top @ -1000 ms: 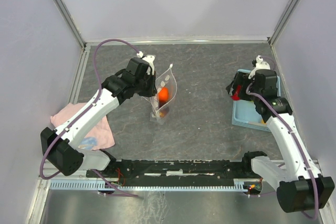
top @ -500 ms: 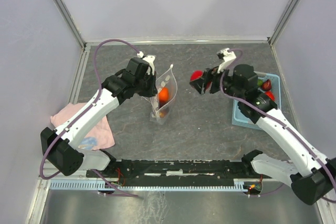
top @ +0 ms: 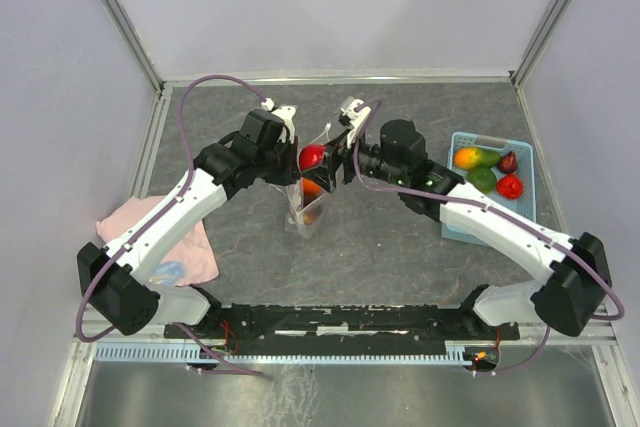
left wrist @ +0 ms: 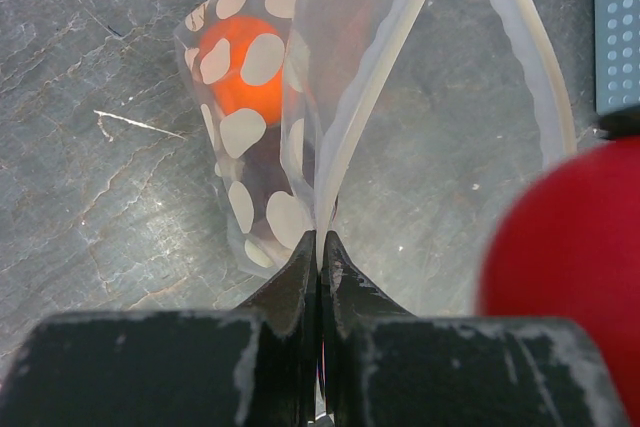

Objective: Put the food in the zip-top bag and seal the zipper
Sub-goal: Place the fake fruit in the zipper food storage bag.

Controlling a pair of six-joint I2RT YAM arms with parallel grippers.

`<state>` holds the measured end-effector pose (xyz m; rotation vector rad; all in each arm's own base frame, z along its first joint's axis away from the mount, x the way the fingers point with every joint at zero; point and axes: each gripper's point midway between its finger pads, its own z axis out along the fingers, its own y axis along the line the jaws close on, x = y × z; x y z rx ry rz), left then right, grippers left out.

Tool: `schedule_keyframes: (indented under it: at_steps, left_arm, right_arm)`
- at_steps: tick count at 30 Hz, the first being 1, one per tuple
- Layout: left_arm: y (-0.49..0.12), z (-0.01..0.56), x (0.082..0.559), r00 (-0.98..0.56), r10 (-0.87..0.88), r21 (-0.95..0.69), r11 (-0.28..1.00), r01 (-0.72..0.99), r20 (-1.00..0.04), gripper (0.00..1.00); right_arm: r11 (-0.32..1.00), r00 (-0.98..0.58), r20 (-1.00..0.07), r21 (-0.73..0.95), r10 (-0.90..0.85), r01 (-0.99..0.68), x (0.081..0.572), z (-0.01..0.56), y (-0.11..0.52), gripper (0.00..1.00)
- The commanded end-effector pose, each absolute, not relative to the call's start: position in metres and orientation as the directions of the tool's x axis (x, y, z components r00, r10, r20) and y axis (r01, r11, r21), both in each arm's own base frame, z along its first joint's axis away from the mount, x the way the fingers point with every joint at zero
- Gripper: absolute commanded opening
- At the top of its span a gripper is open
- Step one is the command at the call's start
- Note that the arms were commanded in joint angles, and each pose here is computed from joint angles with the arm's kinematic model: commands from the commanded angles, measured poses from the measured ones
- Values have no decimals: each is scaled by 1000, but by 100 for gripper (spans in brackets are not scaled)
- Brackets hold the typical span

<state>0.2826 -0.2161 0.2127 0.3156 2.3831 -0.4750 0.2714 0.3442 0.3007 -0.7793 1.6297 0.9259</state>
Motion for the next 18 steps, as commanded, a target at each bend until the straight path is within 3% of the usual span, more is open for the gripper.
schedule_keyframes:
  at_steps: [1, 11, 18]
  left_arm:
    - [-220, 219, 286, -712, 132, -242, 885, 398, -689, 3]
    - [-220, 221, 285, -710, 126, -246, 884, 398, -693, 3]
    - [-221, 223, 285, -707, 122, -252, 881, 400, -697, 3]
  right_arm:
    - [453, -126, -992, 113, 1, -884, 284, 322, 361, 61]
    - [578, -167, -976, 58, -137, -814, 319, 258, 358, 65]
    - [642, -226, -954, 48, -197, -765, 336, 227, 355, 73]
